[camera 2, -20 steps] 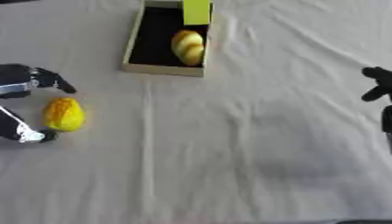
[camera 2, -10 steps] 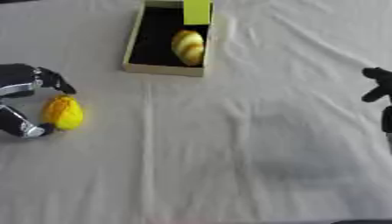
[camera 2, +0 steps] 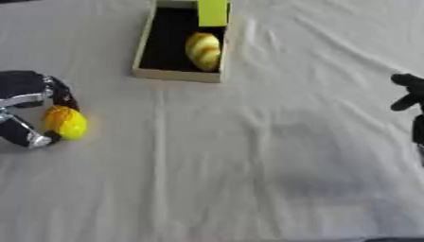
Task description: Pick up objects on the table and place them in the box.
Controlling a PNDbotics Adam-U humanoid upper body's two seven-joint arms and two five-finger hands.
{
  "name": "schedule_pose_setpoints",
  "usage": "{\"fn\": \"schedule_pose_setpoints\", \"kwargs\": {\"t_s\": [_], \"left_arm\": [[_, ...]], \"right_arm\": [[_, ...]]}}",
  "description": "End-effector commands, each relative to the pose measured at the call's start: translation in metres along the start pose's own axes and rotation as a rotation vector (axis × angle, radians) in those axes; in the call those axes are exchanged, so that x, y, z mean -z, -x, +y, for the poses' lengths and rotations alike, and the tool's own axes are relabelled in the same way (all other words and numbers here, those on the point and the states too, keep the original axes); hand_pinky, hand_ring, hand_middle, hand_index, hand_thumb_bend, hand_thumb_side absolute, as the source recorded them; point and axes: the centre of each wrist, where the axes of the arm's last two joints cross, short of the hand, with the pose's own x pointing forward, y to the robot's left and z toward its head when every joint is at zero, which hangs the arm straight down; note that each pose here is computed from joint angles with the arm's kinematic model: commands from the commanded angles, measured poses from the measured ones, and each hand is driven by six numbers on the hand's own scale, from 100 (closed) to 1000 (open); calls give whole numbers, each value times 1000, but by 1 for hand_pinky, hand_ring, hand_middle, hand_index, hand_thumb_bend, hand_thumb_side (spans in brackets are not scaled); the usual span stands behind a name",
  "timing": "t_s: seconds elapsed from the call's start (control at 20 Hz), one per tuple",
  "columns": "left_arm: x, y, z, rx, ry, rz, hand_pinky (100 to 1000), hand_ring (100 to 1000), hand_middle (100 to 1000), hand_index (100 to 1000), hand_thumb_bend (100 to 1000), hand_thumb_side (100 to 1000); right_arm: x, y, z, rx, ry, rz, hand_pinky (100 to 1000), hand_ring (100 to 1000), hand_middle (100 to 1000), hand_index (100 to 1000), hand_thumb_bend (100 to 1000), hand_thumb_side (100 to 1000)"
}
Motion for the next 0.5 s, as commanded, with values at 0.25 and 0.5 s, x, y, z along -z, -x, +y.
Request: {"fn": "schedule_pose_setpoints", "kwargs": {"t_s": [0.25, 0.5], "left_arm": [[-30, -14, 45, 65, -289, 6, 611, 539, 449, 565, 165, 115], [-41, -33, 81, 134, -426, -54, 607, 536, 454, 550, 144, 100]], "right_arm": [[1, -5, -3, -12, 4, -3, 1000, 865, 538, 766, 100, 470], [0, -5, -4, -15, 2, -8, 1000, 864, 537, 767, 100, 470]]}}
